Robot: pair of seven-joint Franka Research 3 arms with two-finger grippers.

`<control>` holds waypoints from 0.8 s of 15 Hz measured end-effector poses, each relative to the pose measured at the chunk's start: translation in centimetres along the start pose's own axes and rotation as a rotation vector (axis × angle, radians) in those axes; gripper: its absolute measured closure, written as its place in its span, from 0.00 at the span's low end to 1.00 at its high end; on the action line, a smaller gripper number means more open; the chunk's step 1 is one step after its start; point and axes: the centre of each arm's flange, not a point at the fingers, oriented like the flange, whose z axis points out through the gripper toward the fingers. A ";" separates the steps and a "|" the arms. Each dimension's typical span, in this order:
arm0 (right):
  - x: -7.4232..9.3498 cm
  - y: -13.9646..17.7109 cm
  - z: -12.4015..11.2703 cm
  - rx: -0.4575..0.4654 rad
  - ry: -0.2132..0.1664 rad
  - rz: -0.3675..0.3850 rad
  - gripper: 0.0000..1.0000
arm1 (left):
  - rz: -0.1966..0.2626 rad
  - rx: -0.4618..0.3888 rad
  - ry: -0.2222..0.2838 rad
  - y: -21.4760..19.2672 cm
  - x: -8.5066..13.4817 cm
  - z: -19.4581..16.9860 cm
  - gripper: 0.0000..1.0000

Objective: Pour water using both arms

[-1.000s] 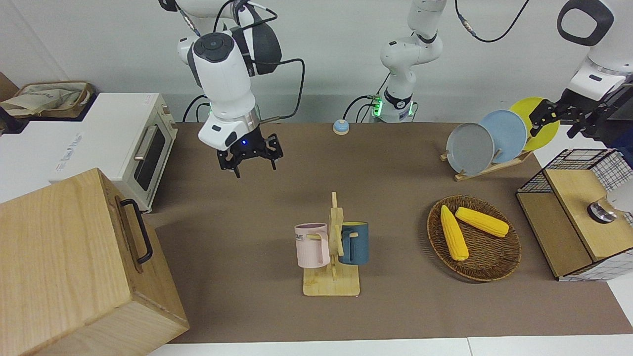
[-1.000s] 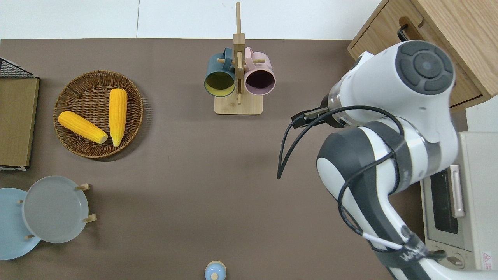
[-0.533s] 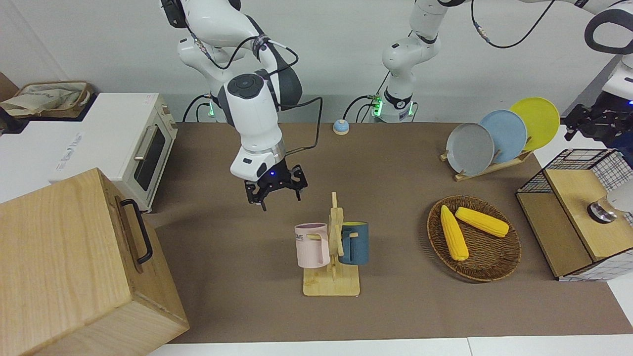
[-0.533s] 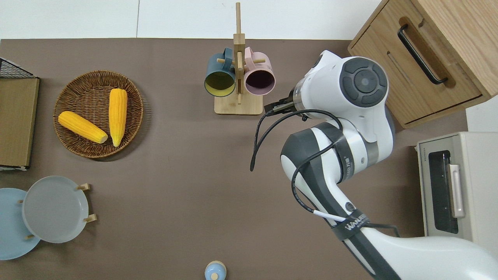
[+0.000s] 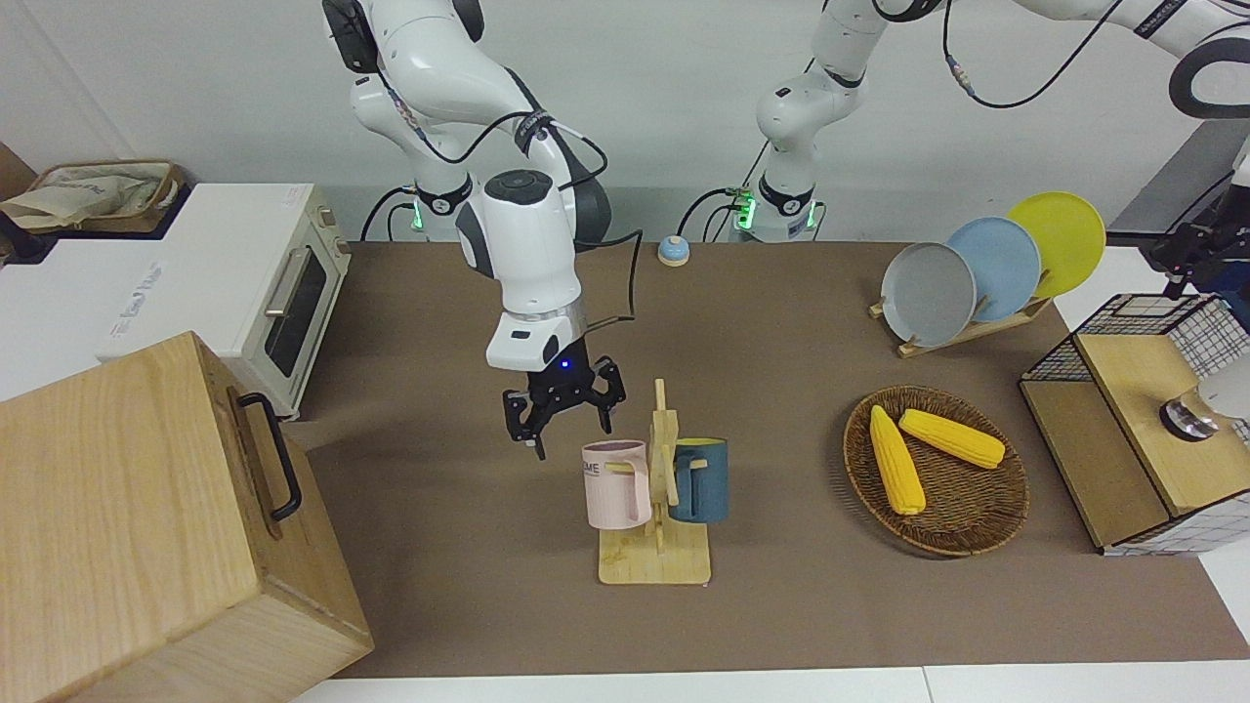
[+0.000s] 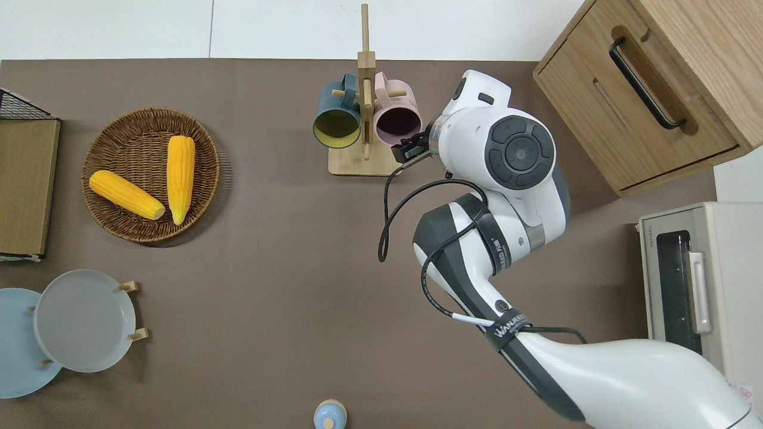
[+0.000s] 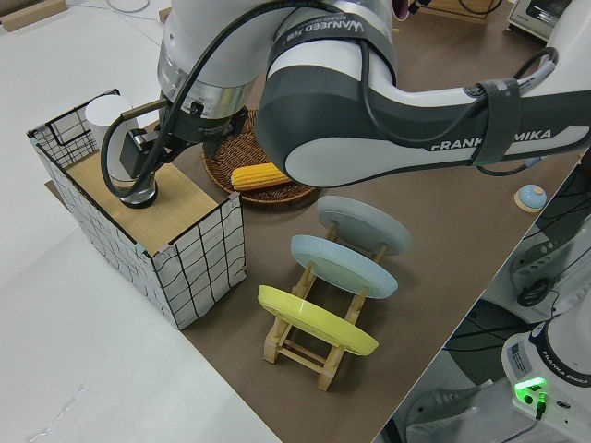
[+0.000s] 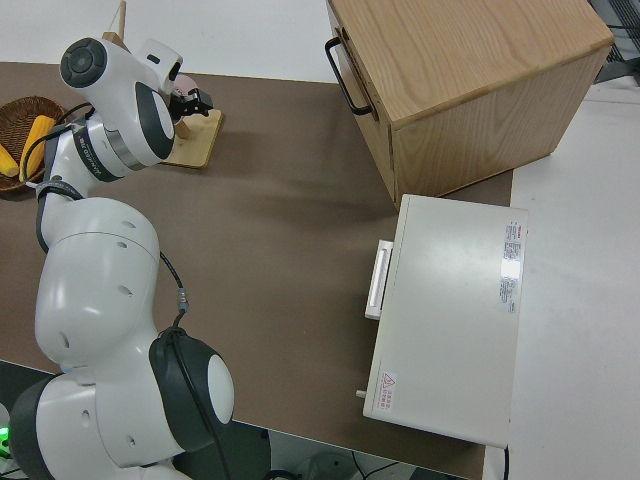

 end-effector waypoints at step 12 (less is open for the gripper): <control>1.5 0.8 0.8 -0.007 0.071 -0.105 0.70 | -0.150 -0.090 0.330 -2.1 1.3 6.9 0.00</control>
